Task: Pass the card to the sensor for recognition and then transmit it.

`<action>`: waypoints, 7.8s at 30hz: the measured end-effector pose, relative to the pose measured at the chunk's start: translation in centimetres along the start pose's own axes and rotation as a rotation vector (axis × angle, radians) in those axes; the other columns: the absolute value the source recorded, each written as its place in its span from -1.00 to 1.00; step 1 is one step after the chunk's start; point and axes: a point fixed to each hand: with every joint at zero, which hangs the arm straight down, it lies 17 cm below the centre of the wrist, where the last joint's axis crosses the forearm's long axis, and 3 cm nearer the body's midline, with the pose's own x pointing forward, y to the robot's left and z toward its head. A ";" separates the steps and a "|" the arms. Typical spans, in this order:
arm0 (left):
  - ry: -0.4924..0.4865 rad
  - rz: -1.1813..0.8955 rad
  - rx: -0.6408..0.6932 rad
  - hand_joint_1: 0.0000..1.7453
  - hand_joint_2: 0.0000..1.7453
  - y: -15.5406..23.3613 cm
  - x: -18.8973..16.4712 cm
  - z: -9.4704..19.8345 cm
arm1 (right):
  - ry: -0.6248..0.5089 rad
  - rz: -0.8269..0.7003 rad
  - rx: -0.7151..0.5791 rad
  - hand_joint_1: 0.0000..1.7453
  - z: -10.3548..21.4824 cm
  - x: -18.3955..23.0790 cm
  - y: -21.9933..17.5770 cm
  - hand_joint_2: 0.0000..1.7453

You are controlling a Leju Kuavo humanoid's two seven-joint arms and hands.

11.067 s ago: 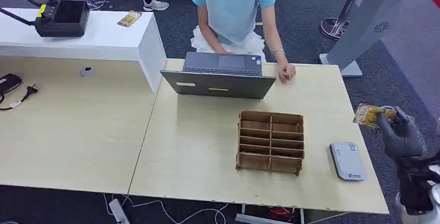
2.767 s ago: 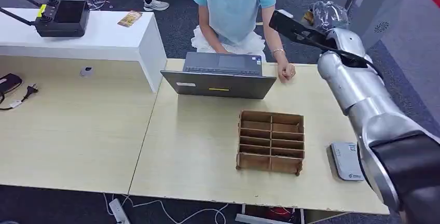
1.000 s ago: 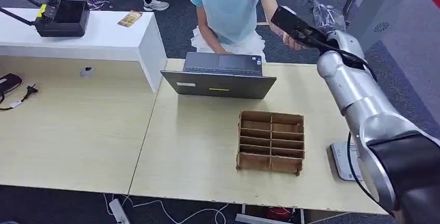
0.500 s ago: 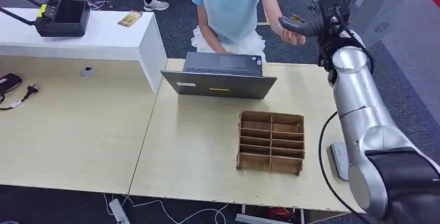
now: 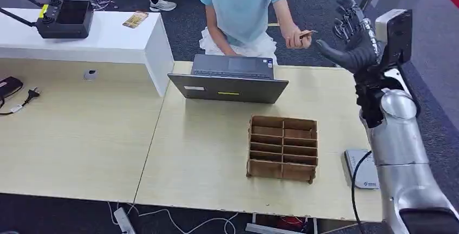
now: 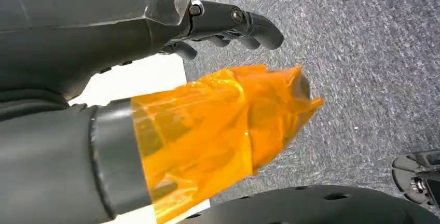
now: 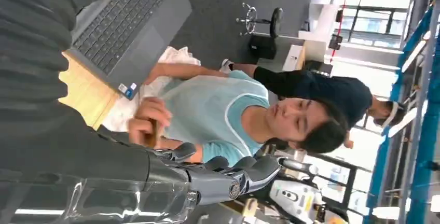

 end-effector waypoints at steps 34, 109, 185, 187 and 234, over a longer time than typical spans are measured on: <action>0.071 0.136 0.002 -1.00 -1.00 -0.2 -1.7 0.0 | -0.055 0.774 -0.117 -1.00 24.8 3.3 8.1 1.00; 0.082 0.159 -0.031 -1.00 -1.00 -1.5 -1.2 0.4 | 0.321 1.333 0.195 -0.86 26.1 -11.3 15.9 1.00; 0.080 0.142 -0.027 -1.00 -1.00 -1.1 -1.4 0.3 | 0.466 1.333 0.195 -0.38 28.0 -14.4 13.4 1.00; 0.080 0.143 -0.027 -1.00 -1.00 -1.1 -1.4 0.3 | 0.466 1.333 0.195 -0.40 28.0 -14.4 13.4 1.00; 0.070 0.149 -0.023 -1.00 -1.00 -1.0 -1.2 0.2 | 0.410 1.292 0.159 0.62 26.8 -13.5 14.2 1.00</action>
